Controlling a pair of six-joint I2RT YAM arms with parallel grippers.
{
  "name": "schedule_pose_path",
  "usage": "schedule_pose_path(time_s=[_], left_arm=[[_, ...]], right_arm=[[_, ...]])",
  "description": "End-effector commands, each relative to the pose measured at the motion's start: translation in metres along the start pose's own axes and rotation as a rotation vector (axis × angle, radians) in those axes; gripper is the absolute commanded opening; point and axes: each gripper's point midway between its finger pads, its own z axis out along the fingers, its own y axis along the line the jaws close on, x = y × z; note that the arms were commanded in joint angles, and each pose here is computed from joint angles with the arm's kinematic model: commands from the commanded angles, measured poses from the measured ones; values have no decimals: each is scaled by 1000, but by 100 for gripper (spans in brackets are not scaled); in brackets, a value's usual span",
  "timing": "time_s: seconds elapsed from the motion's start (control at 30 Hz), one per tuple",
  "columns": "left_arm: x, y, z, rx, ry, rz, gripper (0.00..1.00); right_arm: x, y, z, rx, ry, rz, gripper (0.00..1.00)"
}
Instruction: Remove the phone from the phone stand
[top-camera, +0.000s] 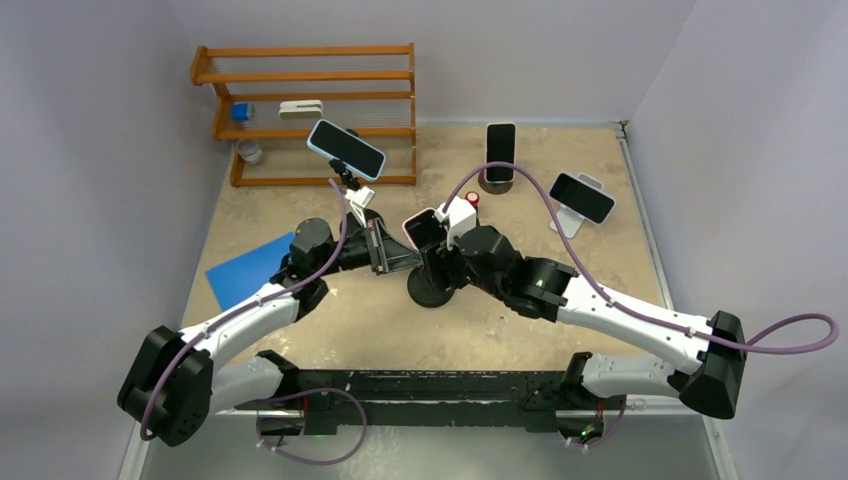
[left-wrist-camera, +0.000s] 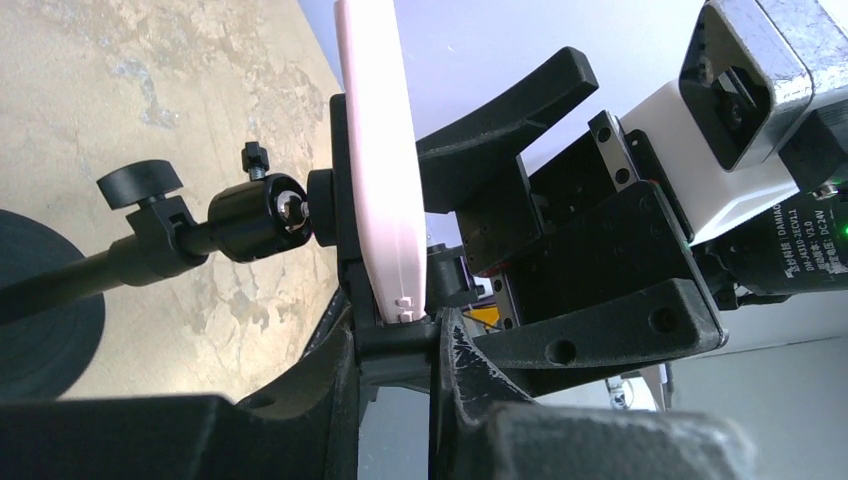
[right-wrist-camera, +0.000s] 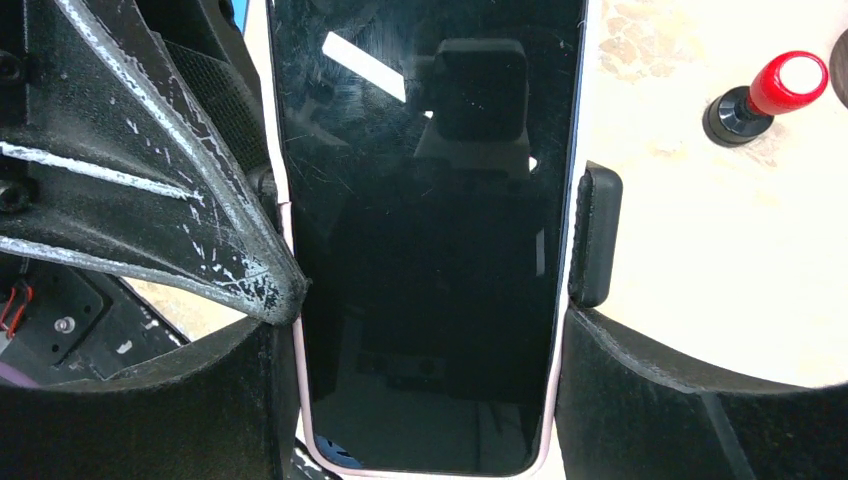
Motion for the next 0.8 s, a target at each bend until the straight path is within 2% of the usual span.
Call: schedule_pose_path(time_s=[0.0, 0.17, 0.3, 0.77], left_arm=[[-2, -16, -3, 55, -15, 64, 0], [-4, -2, -13, 18, -62, 49, 0], [-1, 8, -23, 41, -50, 10, 0], [1, 16, -27, 69, -32, 32, 0]], right_arm=[[-24, 2, -1, 19, -74, 71, 0], [-2, -19, -2, 86, -22, 105, 0], [7, -35, -3, 115, -2, 131, 0], [15, -44, -4, 130, 10, 141, 0]])
